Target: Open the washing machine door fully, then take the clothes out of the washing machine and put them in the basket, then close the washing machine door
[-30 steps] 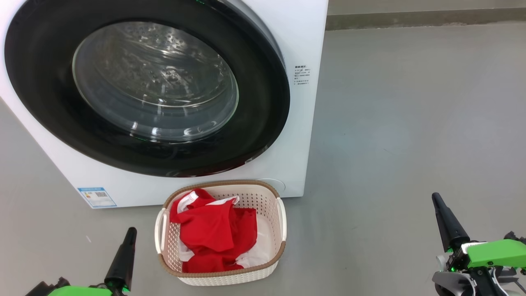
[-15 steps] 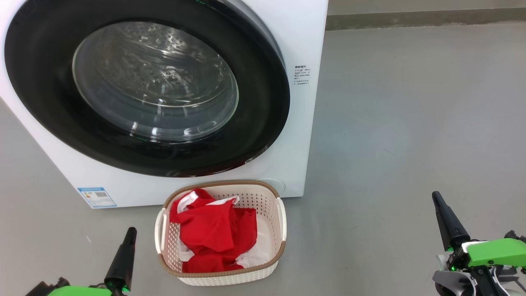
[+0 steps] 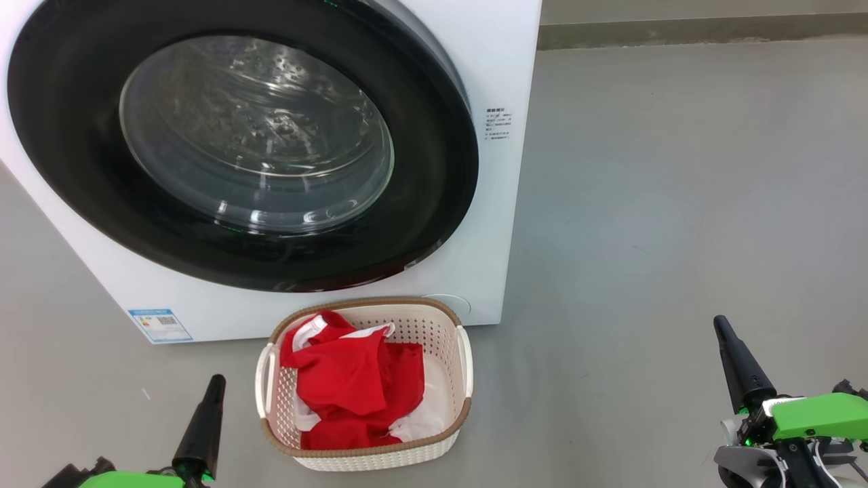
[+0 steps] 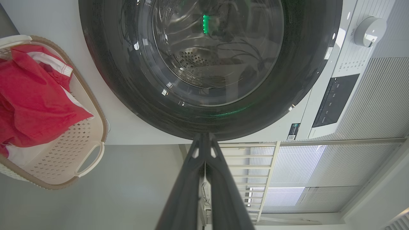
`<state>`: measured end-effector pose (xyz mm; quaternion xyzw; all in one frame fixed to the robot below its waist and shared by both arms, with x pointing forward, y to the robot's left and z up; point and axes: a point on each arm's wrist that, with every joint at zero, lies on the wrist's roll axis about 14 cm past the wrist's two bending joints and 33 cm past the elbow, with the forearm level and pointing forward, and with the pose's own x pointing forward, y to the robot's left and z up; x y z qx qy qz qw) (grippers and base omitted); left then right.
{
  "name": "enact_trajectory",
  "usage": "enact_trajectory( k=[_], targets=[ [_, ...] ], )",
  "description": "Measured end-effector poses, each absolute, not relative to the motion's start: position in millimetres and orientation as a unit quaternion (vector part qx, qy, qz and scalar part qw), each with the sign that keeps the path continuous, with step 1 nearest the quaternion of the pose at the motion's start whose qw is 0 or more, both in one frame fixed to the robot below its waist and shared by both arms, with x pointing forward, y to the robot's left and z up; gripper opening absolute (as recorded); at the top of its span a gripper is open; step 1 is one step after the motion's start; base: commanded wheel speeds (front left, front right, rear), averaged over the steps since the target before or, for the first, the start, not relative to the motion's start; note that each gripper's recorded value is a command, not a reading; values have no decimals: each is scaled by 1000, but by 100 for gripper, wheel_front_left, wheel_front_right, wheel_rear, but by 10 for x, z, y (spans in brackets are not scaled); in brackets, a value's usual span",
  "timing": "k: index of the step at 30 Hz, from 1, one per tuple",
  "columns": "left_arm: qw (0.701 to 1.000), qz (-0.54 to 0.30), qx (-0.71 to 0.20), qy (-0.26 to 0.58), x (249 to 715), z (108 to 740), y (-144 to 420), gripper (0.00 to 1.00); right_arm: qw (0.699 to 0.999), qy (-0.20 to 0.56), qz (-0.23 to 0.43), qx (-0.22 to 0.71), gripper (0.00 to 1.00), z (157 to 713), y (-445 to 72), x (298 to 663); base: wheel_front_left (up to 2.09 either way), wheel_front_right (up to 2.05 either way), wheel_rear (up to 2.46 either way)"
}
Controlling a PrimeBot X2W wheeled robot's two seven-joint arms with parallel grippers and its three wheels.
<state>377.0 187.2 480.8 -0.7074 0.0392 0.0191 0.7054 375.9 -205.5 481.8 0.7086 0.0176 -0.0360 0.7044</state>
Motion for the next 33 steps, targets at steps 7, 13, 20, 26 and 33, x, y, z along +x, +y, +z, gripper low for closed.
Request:
enact_trajectory(
  k=[7, 13, 20, 26, 33],
  targets=[
    [705, 19, -708, 39, 3770, 4808, 1872, 0, 704, 18, -36, 709, 0, 4818, -2055, 3759, 0, 0, 0],
    [705, 19, -707, 39, 3770, 4808, 1872, 0, 704, 17, -36, 709, 0, 4818, -2058, 3759, 0, 0, 0],
    [705, 19, -707, 39, 3770, 4808, 1872, 0, 704, 18, -35, 709, 0, 4818, -2053, 3759, 0, 0, 0],
    [705, 19, -708, 39, 3770, 4808, 1872, 0, 704, 18, -35, 709, 0, 4818, -2055, 3758, 0, 0, 0],
    [705, 19, -708, 39, 3770, 4809, 1872, 0, 704, 18, -36, 709, 0, 4818, -2055, 3758, 0, 0, 0]
  ],
)
